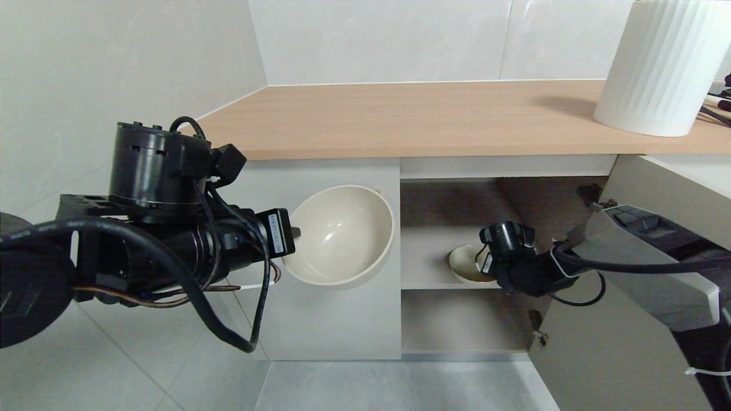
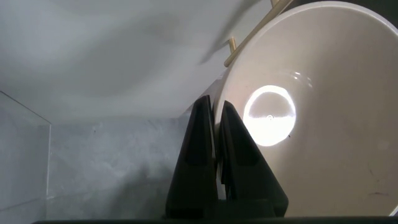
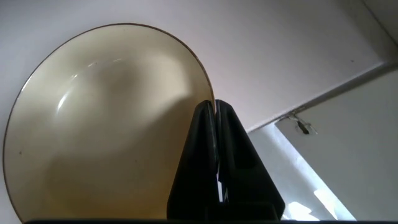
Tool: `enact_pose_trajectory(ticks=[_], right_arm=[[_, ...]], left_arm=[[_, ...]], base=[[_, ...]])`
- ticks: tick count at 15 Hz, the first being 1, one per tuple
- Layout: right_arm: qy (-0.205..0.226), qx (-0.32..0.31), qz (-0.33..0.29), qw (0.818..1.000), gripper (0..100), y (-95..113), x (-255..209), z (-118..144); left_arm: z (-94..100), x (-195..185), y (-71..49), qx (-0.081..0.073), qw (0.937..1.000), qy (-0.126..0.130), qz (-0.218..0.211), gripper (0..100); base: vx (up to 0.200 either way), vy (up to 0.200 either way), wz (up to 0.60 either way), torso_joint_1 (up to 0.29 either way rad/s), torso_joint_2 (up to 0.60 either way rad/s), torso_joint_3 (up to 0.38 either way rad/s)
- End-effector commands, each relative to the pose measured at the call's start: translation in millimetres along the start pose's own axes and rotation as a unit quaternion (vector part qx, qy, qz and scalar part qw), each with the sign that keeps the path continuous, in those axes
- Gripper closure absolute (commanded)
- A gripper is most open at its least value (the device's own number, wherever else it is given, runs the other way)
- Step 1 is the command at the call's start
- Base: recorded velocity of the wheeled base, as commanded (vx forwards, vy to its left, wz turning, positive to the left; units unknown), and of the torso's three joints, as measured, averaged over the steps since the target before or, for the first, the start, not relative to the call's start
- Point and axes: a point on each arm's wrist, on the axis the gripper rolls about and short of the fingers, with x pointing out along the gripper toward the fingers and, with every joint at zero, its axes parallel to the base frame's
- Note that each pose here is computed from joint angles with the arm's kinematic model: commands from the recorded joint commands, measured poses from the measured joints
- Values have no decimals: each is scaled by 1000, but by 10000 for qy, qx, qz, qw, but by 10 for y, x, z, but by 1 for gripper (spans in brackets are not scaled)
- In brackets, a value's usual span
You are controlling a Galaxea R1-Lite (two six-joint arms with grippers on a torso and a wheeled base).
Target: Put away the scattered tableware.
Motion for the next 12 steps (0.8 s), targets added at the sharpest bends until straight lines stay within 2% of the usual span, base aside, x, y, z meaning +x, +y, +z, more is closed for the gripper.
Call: enact_pose_trajectory(ticks=[1, 12], right_arm=[[-46, 0, -24, 10000, 100, 29, 57, -25], [-314, 96, -180, 9993, 100, 94, 144, 8]], left_arm=[[-3, 4, 1, -2, 10000, 8, 7, 100], [-3, 9, 1, -2, 10000, 8, 7, 100]], base=[[0, 0, 0, 0, 0, 0], [0, 0, 0, 0, 0, 0]])
